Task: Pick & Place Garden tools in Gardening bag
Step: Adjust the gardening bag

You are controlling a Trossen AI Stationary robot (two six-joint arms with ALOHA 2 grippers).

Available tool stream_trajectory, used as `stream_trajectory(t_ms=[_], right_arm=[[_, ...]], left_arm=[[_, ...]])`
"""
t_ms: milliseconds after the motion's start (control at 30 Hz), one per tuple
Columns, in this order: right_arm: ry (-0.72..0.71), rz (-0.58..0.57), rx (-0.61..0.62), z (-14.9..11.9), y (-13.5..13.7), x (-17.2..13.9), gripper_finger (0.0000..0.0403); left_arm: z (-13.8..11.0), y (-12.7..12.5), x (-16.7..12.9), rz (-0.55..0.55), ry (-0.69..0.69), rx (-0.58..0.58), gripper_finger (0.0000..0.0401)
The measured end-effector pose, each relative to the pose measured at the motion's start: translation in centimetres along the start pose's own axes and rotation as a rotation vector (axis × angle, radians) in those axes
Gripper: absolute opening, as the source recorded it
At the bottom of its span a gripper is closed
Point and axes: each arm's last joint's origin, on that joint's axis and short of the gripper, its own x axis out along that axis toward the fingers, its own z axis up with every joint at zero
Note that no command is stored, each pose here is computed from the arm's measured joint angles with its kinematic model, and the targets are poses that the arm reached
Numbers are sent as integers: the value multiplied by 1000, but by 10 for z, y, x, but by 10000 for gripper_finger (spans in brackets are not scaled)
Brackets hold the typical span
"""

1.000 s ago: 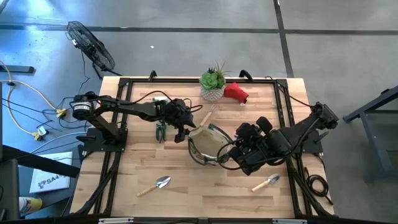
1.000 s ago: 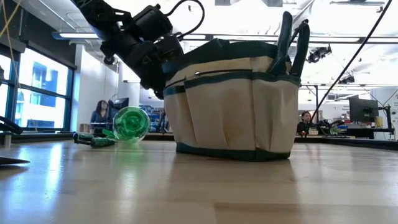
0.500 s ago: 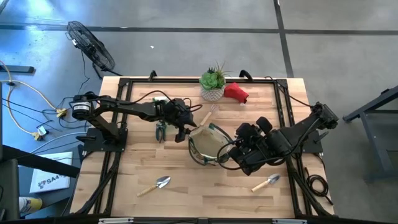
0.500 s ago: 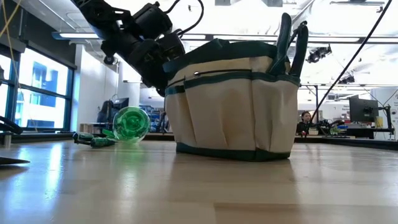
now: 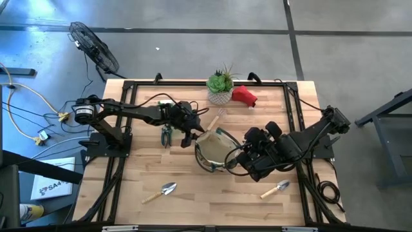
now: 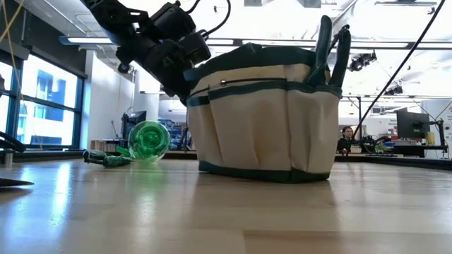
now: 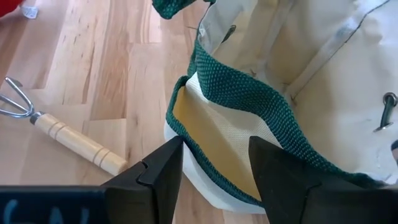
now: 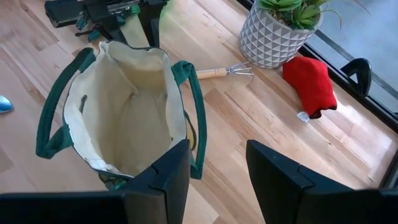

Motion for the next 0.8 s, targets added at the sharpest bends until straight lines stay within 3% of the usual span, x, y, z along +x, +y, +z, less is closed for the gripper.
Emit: stream_trajectory(t_ms=[567, 800], right_arm=[[2, 0, 2, -4, 4, 6, 149], [5, -1, 1, -6, 4, 8, 149]], left_arm=[[1, -2, 0, -51, -14, -46, 185], [1, -1, 0, -21, -11, -69, 258]])
